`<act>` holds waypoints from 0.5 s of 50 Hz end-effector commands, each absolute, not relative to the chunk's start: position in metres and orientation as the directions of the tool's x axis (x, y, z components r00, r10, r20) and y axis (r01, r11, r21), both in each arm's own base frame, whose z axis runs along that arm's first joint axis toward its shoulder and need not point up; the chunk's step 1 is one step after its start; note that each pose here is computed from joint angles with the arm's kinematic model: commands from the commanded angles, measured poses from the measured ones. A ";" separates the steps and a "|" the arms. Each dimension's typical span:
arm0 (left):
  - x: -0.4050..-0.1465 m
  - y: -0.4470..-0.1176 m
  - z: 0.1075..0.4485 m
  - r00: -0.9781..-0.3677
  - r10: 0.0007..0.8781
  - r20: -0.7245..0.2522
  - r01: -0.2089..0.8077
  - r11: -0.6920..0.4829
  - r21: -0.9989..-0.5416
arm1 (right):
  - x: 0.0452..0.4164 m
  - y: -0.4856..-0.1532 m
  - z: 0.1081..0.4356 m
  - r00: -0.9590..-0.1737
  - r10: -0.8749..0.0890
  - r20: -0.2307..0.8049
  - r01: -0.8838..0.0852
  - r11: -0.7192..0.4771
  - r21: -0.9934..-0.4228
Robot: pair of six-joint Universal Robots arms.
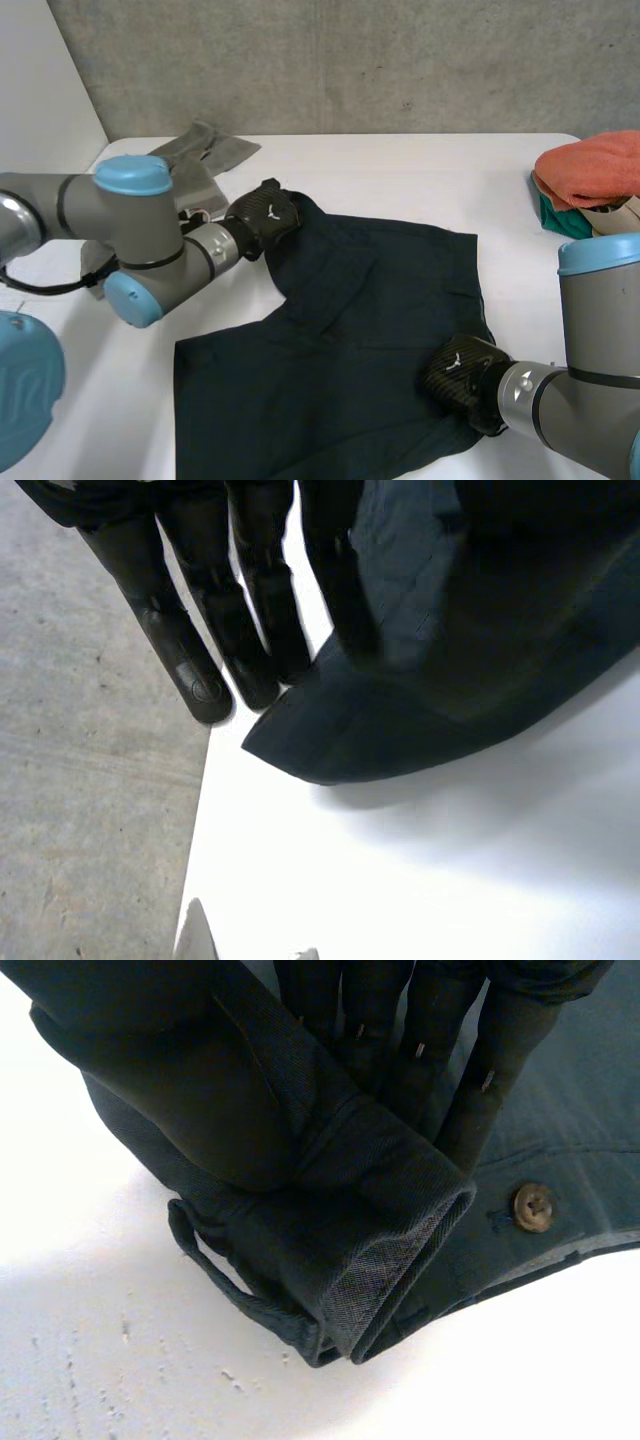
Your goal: Fold the laundry.
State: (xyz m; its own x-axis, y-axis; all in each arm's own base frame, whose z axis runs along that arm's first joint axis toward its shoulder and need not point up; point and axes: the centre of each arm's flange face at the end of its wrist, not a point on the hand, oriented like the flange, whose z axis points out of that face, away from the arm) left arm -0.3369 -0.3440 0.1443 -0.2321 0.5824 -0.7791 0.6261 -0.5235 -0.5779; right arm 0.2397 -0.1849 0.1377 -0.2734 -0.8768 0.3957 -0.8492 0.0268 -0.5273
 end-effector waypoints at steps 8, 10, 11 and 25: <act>-0.393 -0.309 0.151 -0.181 0.796 -0.578 0.333 -0.503 -0.797 | 0.240 -0.189 0.139 -0.295 -0.868 0.399 -0.840 0.036 -0.542; -0.394 -0.309 0.146 -0.160 0.803 -0.574 0.346 -0.499 -0.795 | 0.240 -0.189 0.139 -0.296 -0.869 0.398 -0.840 0.038 -0.541; -0.395 -0.308 0.141 -0.136 0.803 -0.580 0.361 -0.505 -0.784 | 0.240 -0.190 0.138 -0.294 -0.869 0.398 -0.841 0.038 -0.540; -0.395 -0.309 0.113 -0.026 0.781 -0.624 0.405 -0.563 -0.721 | 0.240 -0.192 0.136 -0.298 -0.865 0.404 -0.839 0.036 -0.542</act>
